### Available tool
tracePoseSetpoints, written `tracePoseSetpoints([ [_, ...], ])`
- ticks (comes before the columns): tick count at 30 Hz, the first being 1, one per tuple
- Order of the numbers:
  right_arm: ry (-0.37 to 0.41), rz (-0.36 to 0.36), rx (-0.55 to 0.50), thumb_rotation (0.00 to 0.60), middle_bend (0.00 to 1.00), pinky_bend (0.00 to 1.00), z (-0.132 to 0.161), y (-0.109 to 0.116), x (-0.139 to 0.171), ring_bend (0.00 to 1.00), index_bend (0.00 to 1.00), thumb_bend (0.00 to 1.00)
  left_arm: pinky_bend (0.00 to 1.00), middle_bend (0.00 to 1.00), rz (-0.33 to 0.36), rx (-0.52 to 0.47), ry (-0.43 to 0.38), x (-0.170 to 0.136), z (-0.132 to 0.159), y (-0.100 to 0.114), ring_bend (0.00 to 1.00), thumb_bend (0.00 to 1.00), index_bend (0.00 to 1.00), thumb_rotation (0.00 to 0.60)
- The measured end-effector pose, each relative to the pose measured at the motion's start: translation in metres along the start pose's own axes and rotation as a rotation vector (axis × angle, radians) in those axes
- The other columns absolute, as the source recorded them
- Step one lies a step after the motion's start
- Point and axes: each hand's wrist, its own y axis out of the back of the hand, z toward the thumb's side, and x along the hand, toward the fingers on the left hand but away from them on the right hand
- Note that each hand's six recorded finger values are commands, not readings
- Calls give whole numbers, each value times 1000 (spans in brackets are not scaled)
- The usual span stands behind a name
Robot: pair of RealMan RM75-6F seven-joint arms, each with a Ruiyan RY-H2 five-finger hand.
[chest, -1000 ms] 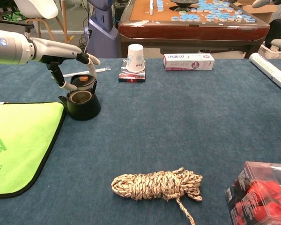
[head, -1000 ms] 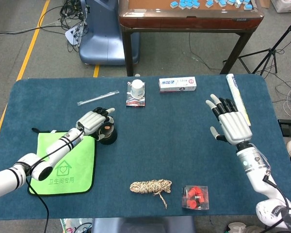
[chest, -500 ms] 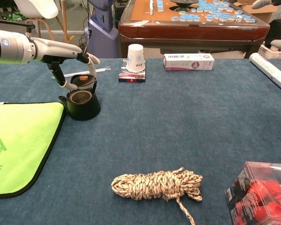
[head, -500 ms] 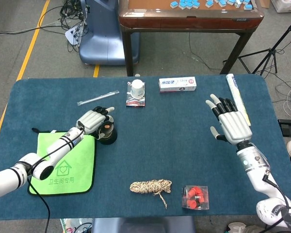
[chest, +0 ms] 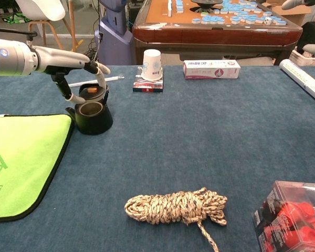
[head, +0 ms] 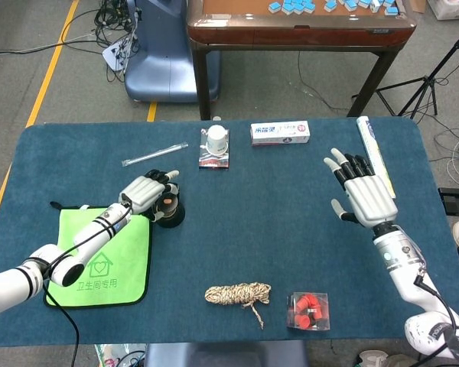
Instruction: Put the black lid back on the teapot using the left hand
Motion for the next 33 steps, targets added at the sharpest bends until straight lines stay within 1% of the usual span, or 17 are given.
tracePoseSetpoints([
  [20, 5, -2, -2, 600, 0, 0, 1, 1, 1, 0, 4, 411, 0, 0, 9, -20, 5, -2, -2, -11, 0, 331, 286, 600],
  [29, 6, -3, -5, 600, 0, 0, 1, 1, 1, 0, 4, 411, 0, 0, 7, -13, 4, -2, -2, -14, 0, 330, 258, 600],
  [33, 10, -4, -6, 600, 0, 0, 1, 1, 2, 0, 5, 412, 0, 0, 5, -14, 8, -2, -3, -15, 0, 331, 231, 600],
])
